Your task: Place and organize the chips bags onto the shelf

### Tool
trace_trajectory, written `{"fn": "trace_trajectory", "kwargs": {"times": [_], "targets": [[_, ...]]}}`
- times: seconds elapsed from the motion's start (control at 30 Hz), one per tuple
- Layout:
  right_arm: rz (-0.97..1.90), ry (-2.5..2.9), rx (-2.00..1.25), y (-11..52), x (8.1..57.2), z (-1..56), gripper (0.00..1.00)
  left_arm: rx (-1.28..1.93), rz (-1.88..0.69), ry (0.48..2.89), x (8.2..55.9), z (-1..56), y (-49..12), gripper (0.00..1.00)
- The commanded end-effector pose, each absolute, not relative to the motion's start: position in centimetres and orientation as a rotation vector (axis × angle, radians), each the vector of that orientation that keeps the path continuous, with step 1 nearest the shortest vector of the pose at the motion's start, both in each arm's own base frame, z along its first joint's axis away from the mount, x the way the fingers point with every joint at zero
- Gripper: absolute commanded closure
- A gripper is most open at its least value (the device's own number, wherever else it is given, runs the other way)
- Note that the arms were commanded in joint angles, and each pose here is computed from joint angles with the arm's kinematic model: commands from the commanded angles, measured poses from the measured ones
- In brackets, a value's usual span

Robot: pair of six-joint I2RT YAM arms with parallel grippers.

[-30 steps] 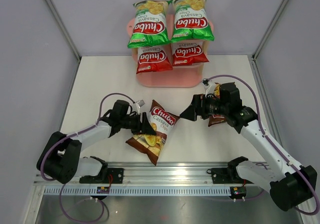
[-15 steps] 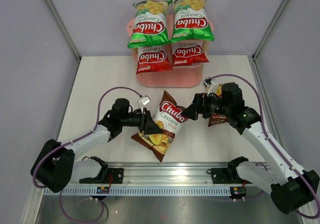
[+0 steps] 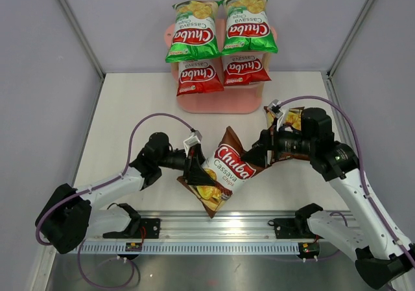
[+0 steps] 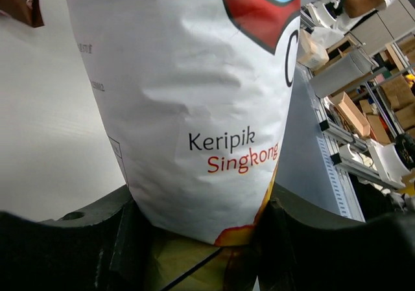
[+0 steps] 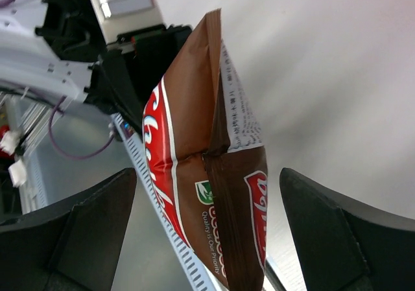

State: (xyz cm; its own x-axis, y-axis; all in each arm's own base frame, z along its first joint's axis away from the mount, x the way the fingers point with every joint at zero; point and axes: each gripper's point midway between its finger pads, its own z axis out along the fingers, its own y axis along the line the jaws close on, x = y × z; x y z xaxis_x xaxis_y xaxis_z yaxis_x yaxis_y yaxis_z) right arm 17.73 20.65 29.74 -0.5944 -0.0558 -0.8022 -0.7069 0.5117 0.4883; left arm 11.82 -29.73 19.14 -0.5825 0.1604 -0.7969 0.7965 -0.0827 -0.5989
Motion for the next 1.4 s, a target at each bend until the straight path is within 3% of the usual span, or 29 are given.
{"fn": "trace_trajectory", "kwargs": {"times": [0.0,0.23,0.5,0.67,0.73,0.77,0.8,0.87,0.9,1.0,1.1,1.13,1.2,1.3,1.33,1.37], "targets": [[1.291,1.948,-0.806,22.2,14.0,29.6,0.01,1.17,-1.712,1.456,10.6,22.3,-29.8,0.75],[1.147,2.099,-0.793,22.2,14.5,26.7,0.01,1.219,-1.726,1.386,9.8,23.5,-29.9,0.76],[1.301,2.1,-1.008,24.3,11.2,25.7,0.01,1.242,-1.715,1.358,9.8,24.1,-30.1,0.76],[1.301,2.066,-0.995,24.6,11.6,26.2,0.09,1.237,-1.712,1.38,10.2,23.9,-30.4,0.76],[1.319,2.042,-1.008,24.6,11.3,26.5,0.34,1.211,-1.686,1.412,10.9,23.6,-30.6,0.7],[1.319,2.033,-1.009,24.6,11.3,26.7,0.34,1.212,-1.685,1.409,10.9,23.8,-30.6,0.7],[1.32,2.031,-1.01,24.7,11.3,26.6,0.49,1.193,-1.674,1.441,11.2,23.5,-30.7,0.68],[1.325,2.024,-1.01,24.7,11.3,26.5,0.57,1.183,-1.642,1.461,11.7,23.4,-30.8,0.64],[1.324,2.028,-1.003,24.7,11.3,26.4,0.61,1.16,-1.624,1.498,12.2,23.2,-30.9,0.57],[1.317,2.005,-0.988,24.8,11.6,26.8,0.83,1.117,-1.558,1.557,13.2,22.7,-30.9,0.48],[1.302,1.98,-0.98,24.8,11.9,27.2,0.91,1.079,-1.5,1.613,14.1,22.3,-30.8,0.4],[1.293,1.976,-0.974,24.8,12.0,27.3,1.0,1.069,-1.483,1.623,14.3,22.1,-30.8,0.35],[1.274,1.972,-0.954,24.8,12.4,27.4,1.0,1.058,-1.466,1.642,14.5,21.9,-30.7,0.33],[1.26,1.969,-0.922,24.9,13.0,27.6,1.0,1.014,-1.419,1.677,15.2,21.4,-30.5,0.13],[1.248,1.975,-0.909,25.0,13.3,27.6,1.0,1.004,-1.406,1.689,15.4,21.1,-30.4,0.01],[1.232,1.977,-0.89,25.0,13.7,27.6,1.0,0.996,-1.395,1.701,15.5,20.9,-30.3,0.01]]}}
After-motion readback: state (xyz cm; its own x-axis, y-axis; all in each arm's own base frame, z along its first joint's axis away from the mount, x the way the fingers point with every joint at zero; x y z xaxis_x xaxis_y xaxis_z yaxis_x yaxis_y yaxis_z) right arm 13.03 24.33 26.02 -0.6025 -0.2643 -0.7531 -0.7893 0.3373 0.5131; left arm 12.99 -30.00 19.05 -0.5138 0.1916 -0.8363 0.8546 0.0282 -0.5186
